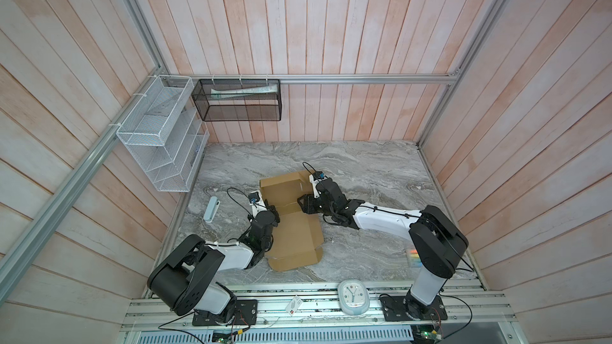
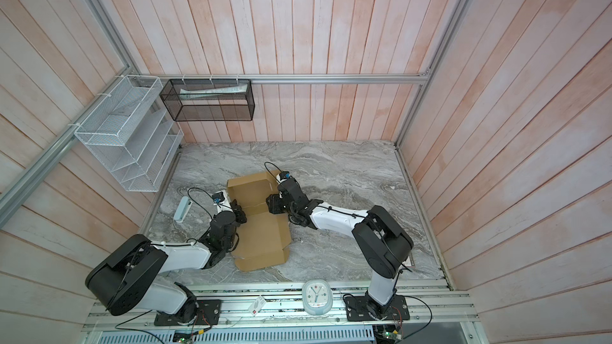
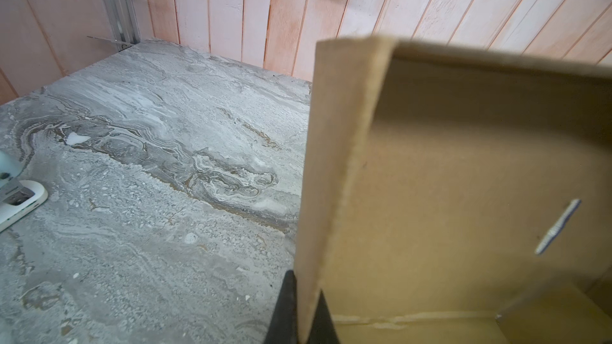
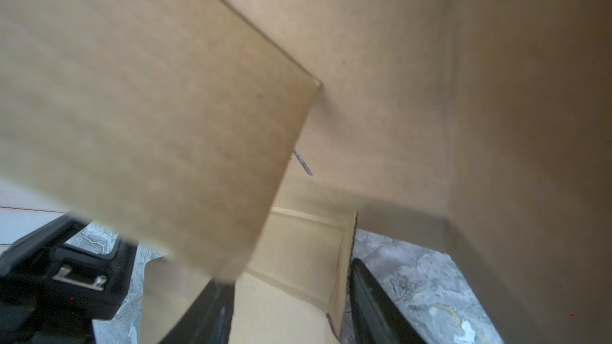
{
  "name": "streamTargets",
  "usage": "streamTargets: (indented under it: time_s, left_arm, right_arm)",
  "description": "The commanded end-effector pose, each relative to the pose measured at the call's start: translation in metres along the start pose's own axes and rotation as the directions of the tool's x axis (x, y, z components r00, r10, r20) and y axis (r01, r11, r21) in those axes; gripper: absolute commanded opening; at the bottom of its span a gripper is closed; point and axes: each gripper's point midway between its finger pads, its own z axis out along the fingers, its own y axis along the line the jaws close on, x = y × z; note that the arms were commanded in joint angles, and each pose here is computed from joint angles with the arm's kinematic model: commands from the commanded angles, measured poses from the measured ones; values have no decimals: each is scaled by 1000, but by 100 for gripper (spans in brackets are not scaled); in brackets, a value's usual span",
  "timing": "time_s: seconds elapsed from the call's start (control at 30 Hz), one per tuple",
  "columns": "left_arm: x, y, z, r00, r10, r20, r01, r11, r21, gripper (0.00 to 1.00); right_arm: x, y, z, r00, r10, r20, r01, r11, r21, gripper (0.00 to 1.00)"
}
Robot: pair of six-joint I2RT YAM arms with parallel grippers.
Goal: Assemble paper box
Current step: Fold the bottom flaps of a flat cardboard box at the center of the table.
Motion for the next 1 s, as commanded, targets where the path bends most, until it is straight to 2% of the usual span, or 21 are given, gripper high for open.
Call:
streamTargets:
  time_s: [0.0,0.37,0.7,0.97]
  left_arm:
    - [4,0,1,1000,-2,-11,2,1000,-5,0]
    - [9,5,-2,999,-17,-28,16,1000,-18,0]
    - [13,10,-4,998,-33,-48,31,999,-28,0]
    - [9,11,-7,997,-37,-72,36,999,-15,0]
  right_arm:
    - [-3,12,6,1000,-24,-4,24,999,-28,56]
    - [0,22,4,998,-52,-20,51,998,-35,55]
    - [-17,3,-51,997,-70,33,69,997,34,55]
    - [-58,-49,-106,988,-30,149,17,996,85,51]
